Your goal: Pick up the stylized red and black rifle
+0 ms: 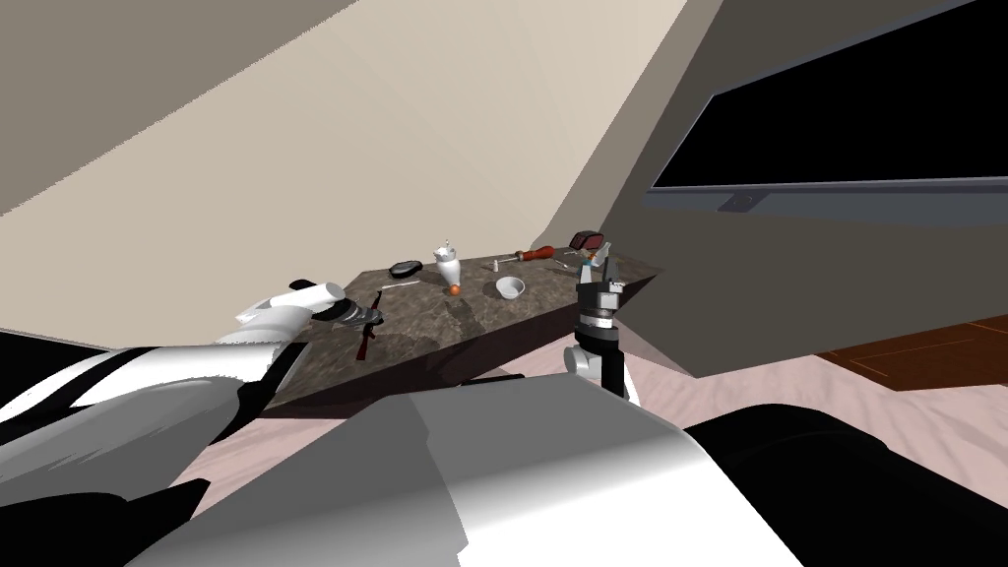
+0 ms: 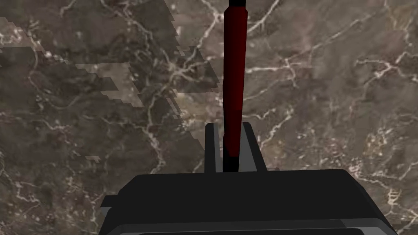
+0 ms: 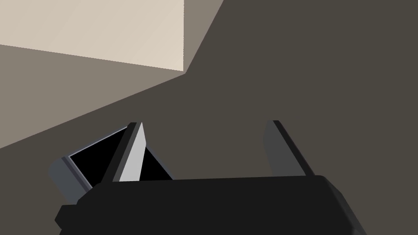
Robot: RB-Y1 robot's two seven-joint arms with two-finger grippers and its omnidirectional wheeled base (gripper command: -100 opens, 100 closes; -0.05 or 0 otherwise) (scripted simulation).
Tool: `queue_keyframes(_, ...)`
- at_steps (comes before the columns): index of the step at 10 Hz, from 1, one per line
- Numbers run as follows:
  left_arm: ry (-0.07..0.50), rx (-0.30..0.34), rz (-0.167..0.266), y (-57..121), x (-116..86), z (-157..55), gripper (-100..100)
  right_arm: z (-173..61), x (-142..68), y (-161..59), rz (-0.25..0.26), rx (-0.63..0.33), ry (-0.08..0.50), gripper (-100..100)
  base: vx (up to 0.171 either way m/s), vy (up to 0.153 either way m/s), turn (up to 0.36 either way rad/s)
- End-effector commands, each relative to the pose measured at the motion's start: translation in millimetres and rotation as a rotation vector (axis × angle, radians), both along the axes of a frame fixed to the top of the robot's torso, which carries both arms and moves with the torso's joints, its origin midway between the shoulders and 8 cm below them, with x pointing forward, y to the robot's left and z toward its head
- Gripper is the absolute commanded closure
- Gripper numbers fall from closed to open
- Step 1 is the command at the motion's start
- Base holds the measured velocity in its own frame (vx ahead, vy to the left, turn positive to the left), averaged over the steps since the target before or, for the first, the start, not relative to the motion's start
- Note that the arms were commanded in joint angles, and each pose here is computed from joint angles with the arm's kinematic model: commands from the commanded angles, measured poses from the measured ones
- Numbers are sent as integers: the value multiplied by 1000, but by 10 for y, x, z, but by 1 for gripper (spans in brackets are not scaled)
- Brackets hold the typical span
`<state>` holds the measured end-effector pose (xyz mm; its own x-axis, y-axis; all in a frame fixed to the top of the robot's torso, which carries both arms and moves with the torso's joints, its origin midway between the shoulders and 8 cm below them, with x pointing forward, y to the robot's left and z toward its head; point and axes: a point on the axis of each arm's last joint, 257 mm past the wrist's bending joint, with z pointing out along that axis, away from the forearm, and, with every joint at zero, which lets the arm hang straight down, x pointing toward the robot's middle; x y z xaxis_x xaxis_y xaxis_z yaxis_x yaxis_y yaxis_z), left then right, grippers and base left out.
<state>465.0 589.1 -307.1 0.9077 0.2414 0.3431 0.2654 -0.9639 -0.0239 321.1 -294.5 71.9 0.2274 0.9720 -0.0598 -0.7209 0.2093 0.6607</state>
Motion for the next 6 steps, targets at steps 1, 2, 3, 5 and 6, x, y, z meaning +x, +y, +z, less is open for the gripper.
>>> queue_keyframes(1,0,-1,-20,38,-10,122,100,0,0,0,0,0,0,0,24,-58,178)
queue_keyframes(2,0,-1,-27,50,-14,168,100,0,0,0,0,0,0,0,42,-107,147)
queue_keyframes(3,0,-1,-27,50,-14,168,100,0,0,0,0,0,0,0,27,-76,31)
queue_keyframes(5,0,1,-28,55,-14,162,100,0,0,0,0,0,0,0,6,-16,-10)
queue_keyframes(6,0,-1,-28,50,-12,164,0,0,0,0,0,0,0,0,0,0,0)
